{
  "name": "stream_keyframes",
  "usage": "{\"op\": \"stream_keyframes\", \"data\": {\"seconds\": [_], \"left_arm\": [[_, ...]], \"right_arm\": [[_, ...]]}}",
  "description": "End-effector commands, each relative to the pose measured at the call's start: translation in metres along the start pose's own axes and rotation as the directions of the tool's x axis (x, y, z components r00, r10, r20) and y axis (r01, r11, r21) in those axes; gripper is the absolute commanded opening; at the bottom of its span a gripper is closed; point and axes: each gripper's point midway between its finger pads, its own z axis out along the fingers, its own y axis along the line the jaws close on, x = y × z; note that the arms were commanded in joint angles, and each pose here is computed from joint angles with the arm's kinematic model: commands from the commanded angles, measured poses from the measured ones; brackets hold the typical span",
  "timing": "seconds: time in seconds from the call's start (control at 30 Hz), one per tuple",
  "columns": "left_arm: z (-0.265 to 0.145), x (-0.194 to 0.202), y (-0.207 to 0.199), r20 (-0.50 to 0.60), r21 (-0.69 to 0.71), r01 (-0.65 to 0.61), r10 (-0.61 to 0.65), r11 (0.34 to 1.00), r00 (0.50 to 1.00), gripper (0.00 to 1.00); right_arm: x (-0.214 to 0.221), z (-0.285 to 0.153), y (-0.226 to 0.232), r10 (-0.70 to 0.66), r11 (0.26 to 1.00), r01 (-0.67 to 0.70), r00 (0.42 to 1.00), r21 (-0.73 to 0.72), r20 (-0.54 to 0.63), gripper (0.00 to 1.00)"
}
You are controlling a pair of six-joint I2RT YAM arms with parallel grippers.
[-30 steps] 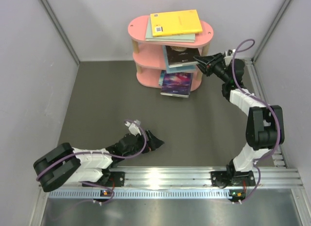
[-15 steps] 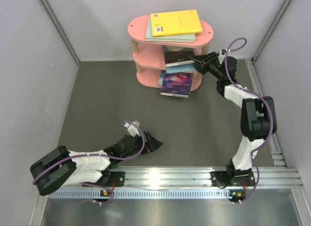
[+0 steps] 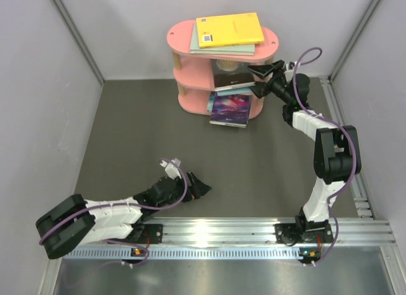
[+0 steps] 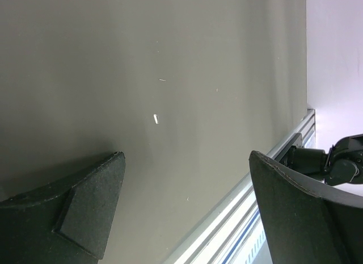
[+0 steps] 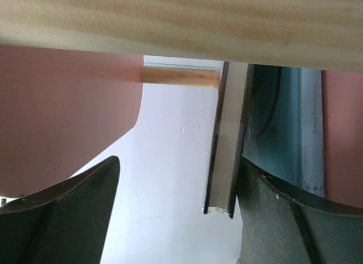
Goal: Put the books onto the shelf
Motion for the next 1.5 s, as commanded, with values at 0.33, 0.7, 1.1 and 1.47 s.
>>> {"op": "stream_keyframes", "data": {"seconds": [0.33, 0.7, 1.1, 1.47], "left_arm": [[-0.019, 0.032, 0.067, -0.077, -0.167, -0.031, 0.018, 0.985, 0.997, 0.97], [-0.019, 0.032, 0.067, -0.077, -0.167, -0.031, 0.018, 0.985, 0.997, 0.96], [-0.018, 0.033, 0.067, -0.083, -0.171, -0.033, 0.019, 0.985, 0.996, 0.96], [-0.018, 0.033, 0.067, -0.082, -0.169, -0.033, 0.019, 0.985, 0.996, 0.96]], "right_arm": [[-0.008, -0.036, 0.064, -0.084, 0.989, 0.087, 0.996, -0.123, 0.029, 1.0], [-0.004, -0.042, 0.038, -0.099, 0.994, 0.101, 0.995, 0.052, -0.033, 1.0], [0.008, -0.06, 0.014, -0.176, 0.954, 0.193, 0.98, 0.229, -0.093, 1.0], [0.016, -0.067, -0.007, -0.167, 0.936, 0.208, 0.972, 0.284, -0.164, 0.77]]}}
